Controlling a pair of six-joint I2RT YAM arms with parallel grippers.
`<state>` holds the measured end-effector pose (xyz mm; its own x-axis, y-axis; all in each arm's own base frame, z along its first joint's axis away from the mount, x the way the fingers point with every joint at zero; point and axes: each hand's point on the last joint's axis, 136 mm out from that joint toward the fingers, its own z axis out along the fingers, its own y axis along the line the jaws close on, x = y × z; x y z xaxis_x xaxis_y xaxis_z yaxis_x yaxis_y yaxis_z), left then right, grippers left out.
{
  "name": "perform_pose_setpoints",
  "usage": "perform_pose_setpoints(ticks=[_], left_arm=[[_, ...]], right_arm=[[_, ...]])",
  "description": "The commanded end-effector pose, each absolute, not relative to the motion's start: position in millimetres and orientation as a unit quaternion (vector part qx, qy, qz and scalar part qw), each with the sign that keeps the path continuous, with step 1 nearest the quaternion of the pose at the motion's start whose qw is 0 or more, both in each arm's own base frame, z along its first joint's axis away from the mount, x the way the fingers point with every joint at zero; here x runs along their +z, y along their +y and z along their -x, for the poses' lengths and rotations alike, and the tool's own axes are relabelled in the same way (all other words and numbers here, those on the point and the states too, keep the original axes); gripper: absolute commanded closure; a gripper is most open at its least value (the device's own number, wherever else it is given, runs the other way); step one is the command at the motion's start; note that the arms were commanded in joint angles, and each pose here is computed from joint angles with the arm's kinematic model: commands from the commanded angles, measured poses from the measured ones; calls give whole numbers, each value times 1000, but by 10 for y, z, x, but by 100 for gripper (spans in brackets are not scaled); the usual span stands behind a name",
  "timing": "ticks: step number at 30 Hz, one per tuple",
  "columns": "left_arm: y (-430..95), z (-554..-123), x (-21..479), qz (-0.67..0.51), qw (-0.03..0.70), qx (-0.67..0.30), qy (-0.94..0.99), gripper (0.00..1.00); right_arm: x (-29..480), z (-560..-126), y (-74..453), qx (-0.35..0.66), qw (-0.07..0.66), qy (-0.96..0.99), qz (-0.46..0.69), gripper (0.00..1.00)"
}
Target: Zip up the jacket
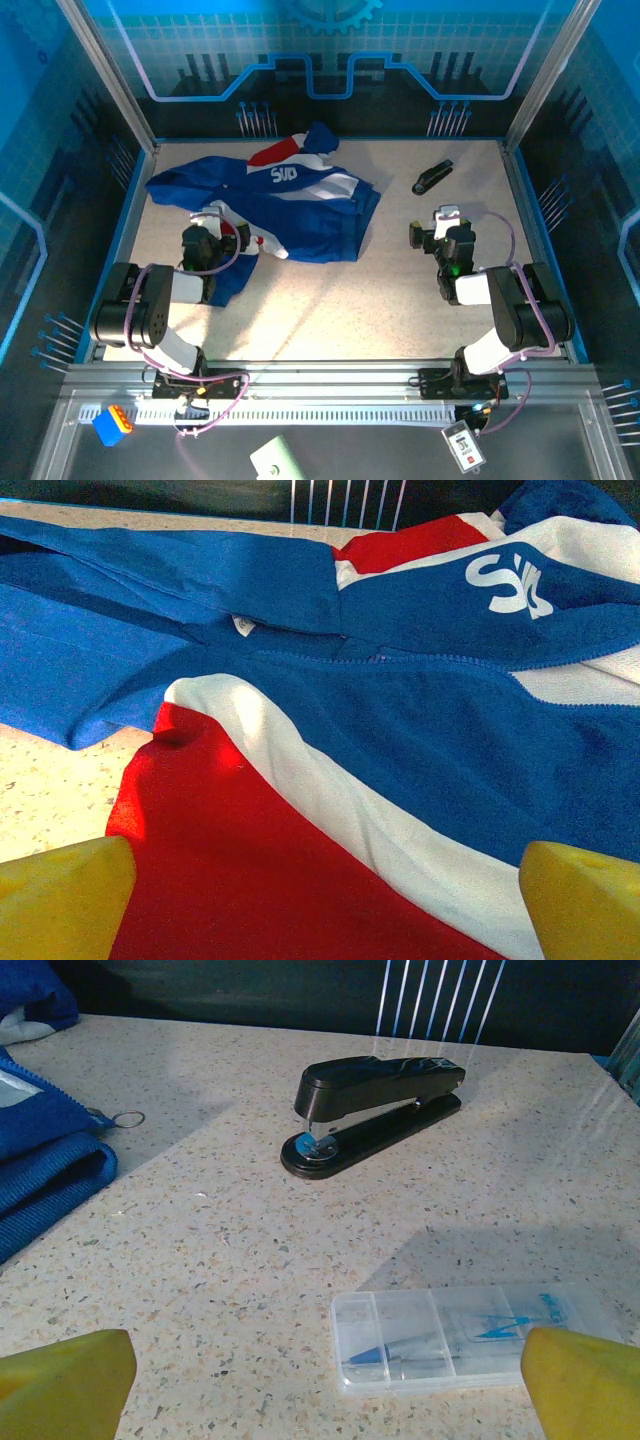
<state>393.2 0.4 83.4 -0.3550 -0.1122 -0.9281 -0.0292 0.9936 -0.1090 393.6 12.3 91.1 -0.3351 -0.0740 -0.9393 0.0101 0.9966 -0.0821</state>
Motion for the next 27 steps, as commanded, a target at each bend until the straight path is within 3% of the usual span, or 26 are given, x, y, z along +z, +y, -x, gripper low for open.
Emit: perform_pose_setpoints(ticks=[1, 19, 27], left_arm=[[-48, -3991, 964, 27, 580, -41, 813, 1], [30, -3963, 980, 48, 587, -28, 808, 1], [25, -3853, 1314, 48, 590, -16, 806, 1]], right_arm=[[1000, -3979, 152, -42, 587, 808, 24, 0], [1022, -3976, 198, -28, 588, 808, 35, 0], [1325, -3934, 436, -24, 549, 832, 72, 0]])
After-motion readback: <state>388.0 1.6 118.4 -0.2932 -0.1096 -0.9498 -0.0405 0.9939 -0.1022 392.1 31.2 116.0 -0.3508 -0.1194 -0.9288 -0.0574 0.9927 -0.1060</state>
